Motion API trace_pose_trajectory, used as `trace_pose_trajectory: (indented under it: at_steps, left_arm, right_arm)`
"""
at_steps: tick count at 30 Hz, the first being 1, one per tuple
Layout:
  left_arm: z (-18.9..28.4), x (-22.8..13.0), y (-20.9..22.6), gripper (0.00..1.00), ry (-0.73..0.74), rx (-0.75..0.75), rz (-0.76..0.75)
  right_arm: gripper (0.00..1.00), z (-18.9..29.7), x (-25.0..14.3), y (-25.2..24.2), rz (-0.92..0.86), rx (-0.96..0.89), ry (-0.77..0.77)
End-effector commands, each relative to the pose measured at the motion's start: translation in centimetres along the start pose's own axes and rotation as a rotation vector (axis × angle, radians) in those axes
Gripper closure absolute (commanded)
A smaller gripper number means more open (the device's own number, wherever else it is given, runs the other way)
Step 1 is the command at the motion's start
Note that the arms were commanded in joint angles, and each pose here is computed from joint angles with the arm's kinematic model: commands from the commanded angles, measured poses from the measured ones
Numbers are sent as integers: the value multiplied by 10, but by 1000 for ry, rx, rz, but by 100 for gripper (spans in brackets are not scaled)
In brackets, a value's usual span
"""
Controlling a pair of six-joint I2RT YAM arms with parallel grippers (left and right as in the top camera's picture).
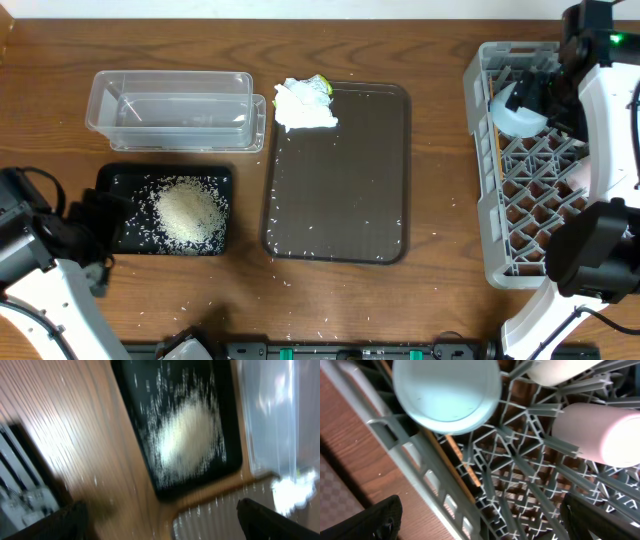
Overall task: Sort waste into correct bins and load items into the dishwasher rack
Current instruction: 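Reach the left gripper to the white tissue and grasp it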
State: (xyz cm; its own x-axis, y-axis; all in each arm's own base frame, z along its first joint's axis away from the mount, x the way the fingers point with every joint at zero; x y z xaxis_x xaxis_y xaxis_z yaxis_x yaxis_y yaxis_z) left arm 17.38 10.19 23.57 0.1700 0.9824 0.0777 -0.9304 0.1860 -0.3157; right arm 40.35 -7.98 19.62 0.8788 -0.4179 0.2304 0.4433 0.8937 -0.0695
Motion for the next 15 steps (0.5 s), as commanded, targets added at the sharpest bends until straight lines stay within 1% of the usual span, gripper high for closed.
trace_pose_trajectory:
  at_steps: [1,2,4,6,10,12,15]
  left_arm:
    - [8,-34,-24,2,226,-184,5]
    - [12,-45,-34,2,290,-263,-55]
    - [25,-69,-58,2,407,-444,-225]
    - [34,-89,-72,2,472,-548,-360]
    - [33,-123,-93,2,494,-580,-587]
    - [28,-138,-107,2,446,-556,-671]
    - [21,-164,-131,2,335,-533,-803]
  right_arm:
    - [1,8,1,-7,-29,-10,-23]
    - [1,8,1,-7,-28,-10,-23]
    - [1,8,1,-6,-27,-10,-23]
    - [1,8,1,-6,-27,-10,-23]
    - [1,8,1,-6,-27,-10,-23]
    - [1,8,1,-6,-27,-10,-23]
    - [1,8,1,-6,-27,-10,-23]
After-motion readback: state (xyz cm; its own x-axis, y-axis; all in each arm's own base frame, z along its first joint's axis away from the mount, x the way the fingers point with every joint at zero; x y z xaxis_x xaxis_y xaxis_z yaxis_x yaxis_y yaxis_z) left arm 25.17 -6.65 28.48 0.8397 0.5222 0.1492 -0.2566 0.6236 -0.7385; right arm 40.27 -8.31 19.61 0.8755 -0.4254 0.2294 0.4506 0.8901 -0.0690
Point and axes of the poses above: each gripper's point midway between its finger pads, its own z axis back along the fingers, its own y axis along the line the jaws close on, x = y × z, the point moved 3 cm from there along z, back along the fingers, and after that the axes turned 6 degrees about z, right-handed, at the moved point
